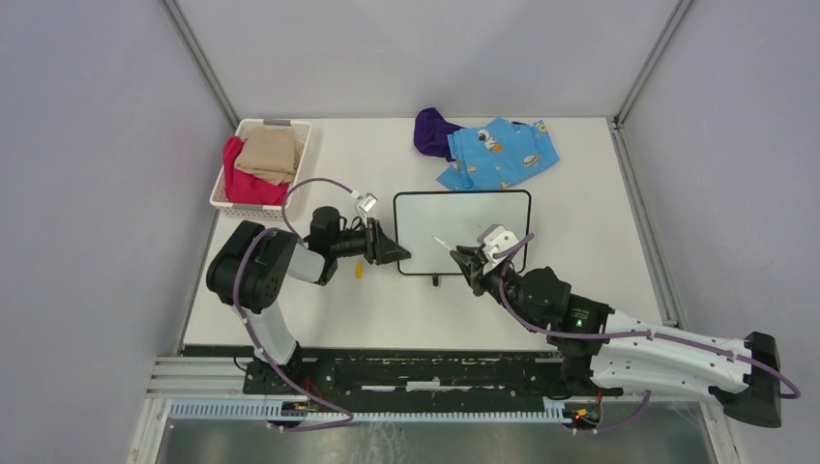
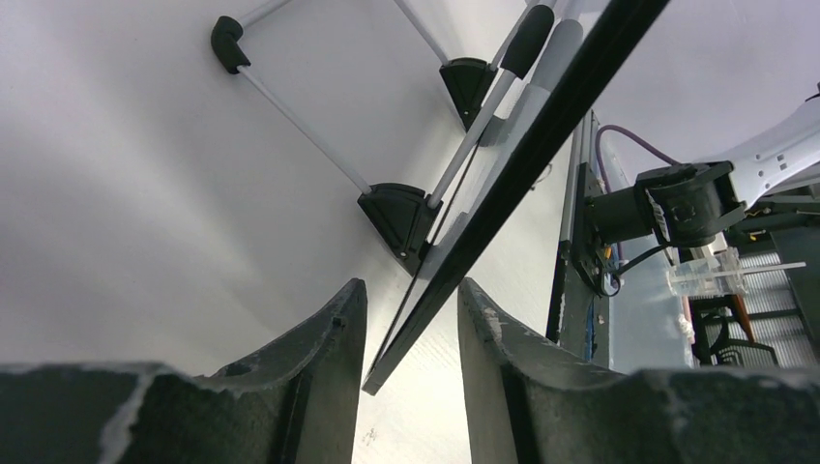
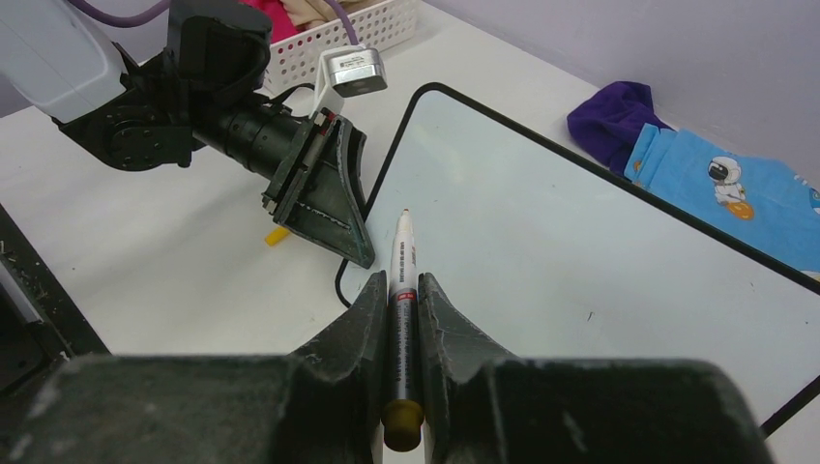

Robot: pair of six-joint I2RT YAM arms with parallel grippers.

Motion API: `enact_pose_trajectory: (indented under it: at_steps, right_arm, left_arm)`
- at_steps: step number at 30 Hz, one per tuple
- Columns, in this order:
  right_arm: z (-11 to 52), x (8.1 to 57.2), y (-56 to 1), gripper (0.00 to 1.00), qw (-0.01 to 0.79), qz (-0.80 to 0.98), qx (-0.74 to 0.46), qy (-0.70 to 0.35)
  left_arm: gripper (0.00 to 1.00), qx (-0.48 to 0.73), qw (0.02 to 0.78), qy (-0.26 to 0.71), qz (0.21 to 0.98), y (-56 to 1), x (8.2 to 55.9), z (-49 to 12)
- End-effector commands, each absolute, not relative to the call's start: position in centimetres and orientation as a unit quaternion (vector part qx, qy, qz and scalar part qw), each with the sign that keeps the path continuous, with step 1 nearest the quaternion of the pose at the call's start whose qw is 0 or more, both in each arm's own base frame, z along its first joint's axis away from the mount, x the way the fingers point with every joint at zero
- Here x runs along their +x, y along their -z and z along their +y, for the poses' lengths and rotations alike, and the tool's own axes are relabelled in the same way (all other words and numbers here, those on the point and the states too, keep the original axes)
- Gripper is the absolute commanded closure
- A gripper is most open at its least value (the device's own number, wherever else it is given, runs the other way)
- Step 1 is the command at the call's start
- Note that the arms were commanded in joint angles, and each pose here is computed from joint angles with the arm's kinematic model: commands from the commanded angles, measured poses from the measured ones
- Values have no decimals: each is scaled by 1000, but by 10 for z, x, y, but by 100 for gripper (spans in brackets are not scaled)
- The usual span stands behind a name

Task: Write a sentence on the whiteboard

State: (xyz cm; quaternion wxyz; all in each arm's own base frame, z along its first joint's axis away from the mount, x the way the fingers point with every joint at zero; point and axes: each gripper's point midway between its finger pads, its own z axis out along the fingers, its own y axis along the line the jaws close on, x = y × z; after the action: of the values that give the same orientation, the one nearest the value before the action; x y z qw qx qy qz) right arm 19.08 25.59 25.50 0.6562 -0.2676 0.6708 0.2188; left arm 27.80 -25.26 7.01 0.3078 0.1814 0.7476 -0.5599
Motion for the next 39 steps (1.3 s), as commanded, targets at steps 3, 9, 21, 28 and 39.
enact_pose_trajectory:
  at_steps: [3, 9, 21, 28, 39]
  right_arm:
    - [261, 190, -278, 100, 670, 656, -246, -246]
    - [265, 190, -277, 100, 667, 657, -249, -249]
    - [265, 189, -281, 100, 668, 654, -250, -252]
    - [264, 190, -280, 100, 669, 655, -249, -249]
    - [265, 189, -278, 100, 667, 656, -250, -250]
  left_arm:
    - [57, 221, 352, 552, 723, -91, 289, -256]
    - [59, 220, 358, 549, 723, -92, 290, -256]
    - [47, 219, 385, 562, 698, -112, 298, -259]
    - [54, 221, 384, 561, 700, -110, 298, -259]
    - [65, 224, 371, 551, 713, -97, 298, -258]
